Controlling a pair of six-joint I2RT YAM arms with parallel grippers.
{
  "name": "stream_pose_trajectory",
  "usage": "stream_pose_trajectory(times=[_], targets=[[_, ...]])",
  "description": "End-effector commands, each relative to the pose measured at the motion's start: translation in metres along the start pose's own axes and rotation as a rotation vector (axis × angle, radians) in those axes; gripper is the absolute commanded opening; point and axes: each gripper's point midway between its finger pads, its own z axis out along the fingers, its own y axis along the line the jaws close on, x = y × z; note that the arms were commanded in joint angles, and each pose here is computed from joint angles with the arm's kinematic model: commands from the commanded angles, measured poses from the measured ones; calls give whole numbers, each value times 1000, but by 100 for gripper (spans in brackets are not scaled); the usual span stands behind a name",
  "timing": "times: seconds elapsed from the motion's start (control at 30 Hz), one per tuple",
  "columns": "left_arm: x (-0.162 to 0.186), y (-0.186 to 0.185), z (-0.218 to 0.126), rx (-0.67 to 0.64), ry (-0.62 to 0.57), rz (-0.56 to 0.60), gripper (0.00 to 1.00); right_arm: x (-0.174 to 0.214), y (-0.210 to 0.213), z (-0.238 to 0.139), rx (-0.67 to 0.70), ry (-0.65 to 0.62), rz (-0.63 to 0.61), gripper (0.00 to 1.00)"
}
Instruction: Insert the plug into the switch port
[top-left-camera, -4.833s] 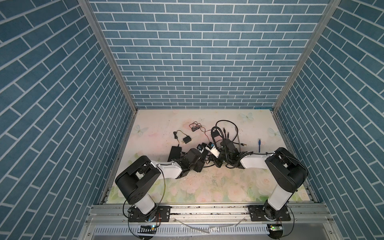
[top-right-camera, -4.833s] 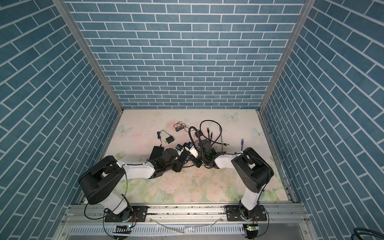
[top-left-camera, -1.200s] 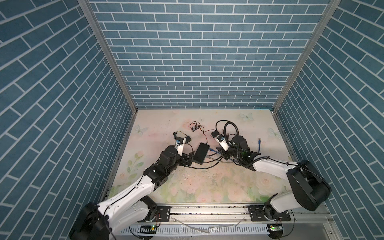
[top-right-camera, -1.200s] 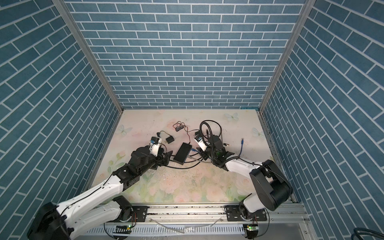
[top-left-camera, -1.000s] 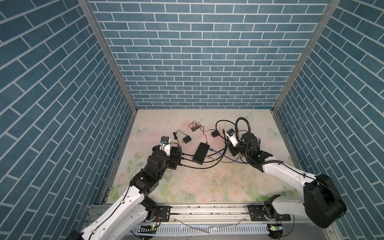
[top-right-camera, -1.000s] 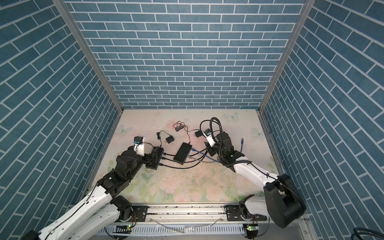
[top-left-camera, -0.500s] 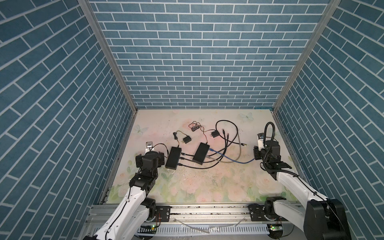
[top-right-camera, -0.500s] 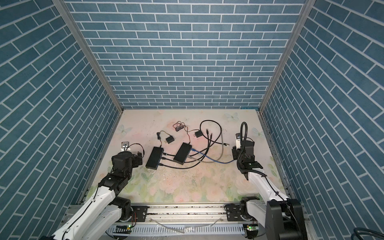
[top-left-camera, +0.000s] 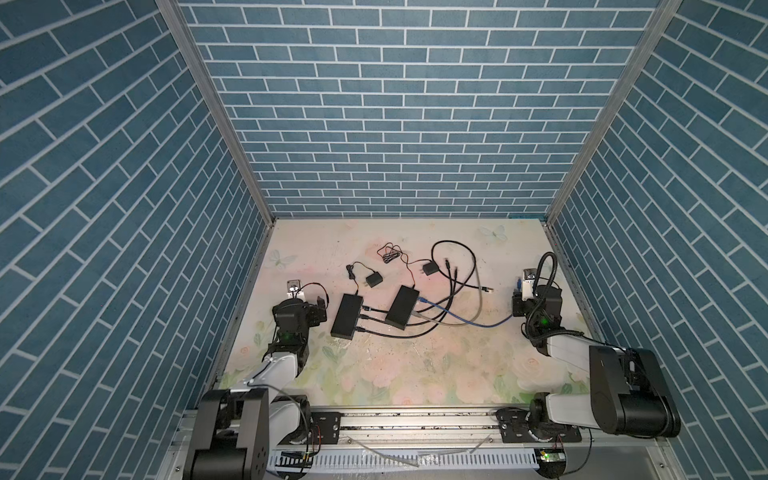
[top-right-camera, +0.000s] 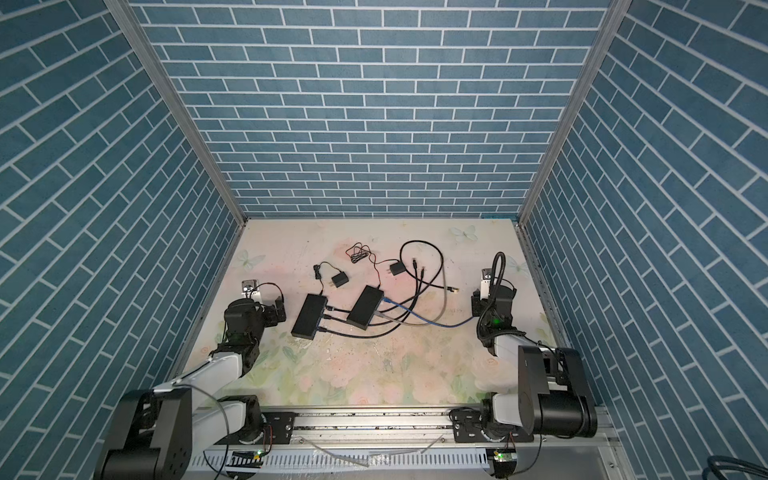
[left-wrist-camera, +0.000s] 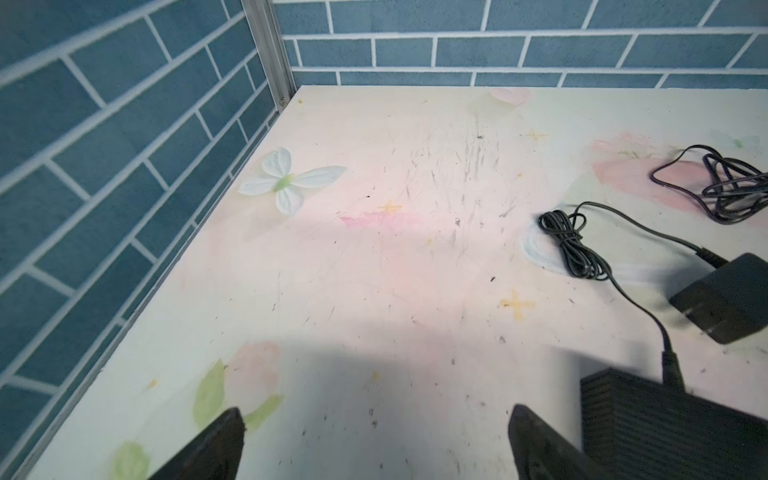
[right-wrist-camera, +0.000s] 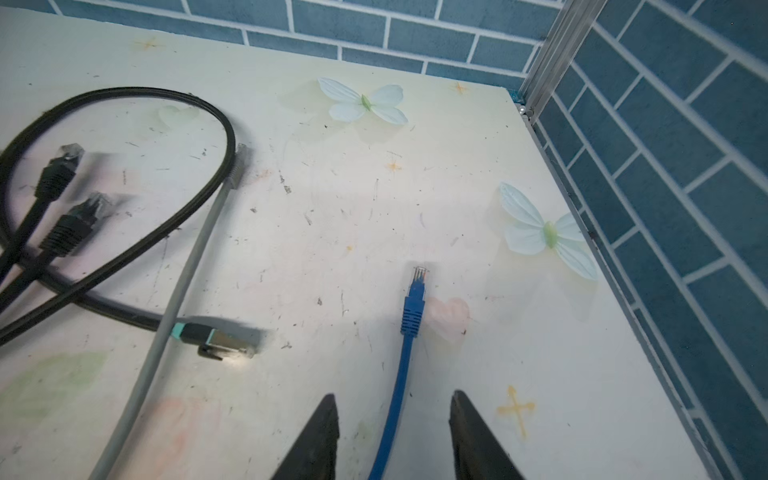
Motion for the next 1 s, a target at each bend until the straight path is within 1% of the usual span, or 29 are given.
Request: stream_pose_trajectory(times=[0.0,0.03,0.17,0.27,0.43,0.47,0.57,0.67,0.73,0.83,0.9,0.93,0.97], targets=[[-39,-17,13,100,-124,-12,100,-26,0,4,-22,-52,30,44],[-42,-19,16,110,-131,-11,100,-26,-1,2,-18,-61,34,45],[-44,-19,30,101,-95,10,99,-26,-9,-7,9,-105,64,45],[-42,-15,32,81,-132,15,100,-26,-10,-12,7,-129,66,45],[-29,-23,39,132,-180,20,99,-26,-10,-20,13,-168,67,45],[-26,-21,38,122,-160,21,100,-26,-10,-21,9,-174,65,45],[-27,-19,40,95,-157,22,100,-25,-11,-19,18,-164,67,45],[-27,-19,45,29,-129,58,100,-25,-8,-10,-3,-122,63,46],[-28,-20,45,26,-127,64,100,-25,-6,-7,-20,-104,58,46],[-27,-20,45,26,-127,67,99,-26,-4,-7,-31,-111,52,46],[-27,-20,45,25,-127,66,100,-29,-3,-11,-33,-151,68,46],[-27,-20,45,25,-127,67,100,-35,-3,-14,-37,-218,108,46],[-27,-20,45,25,-128,66,100,-31,4,-13,-56,-244,82,46]])
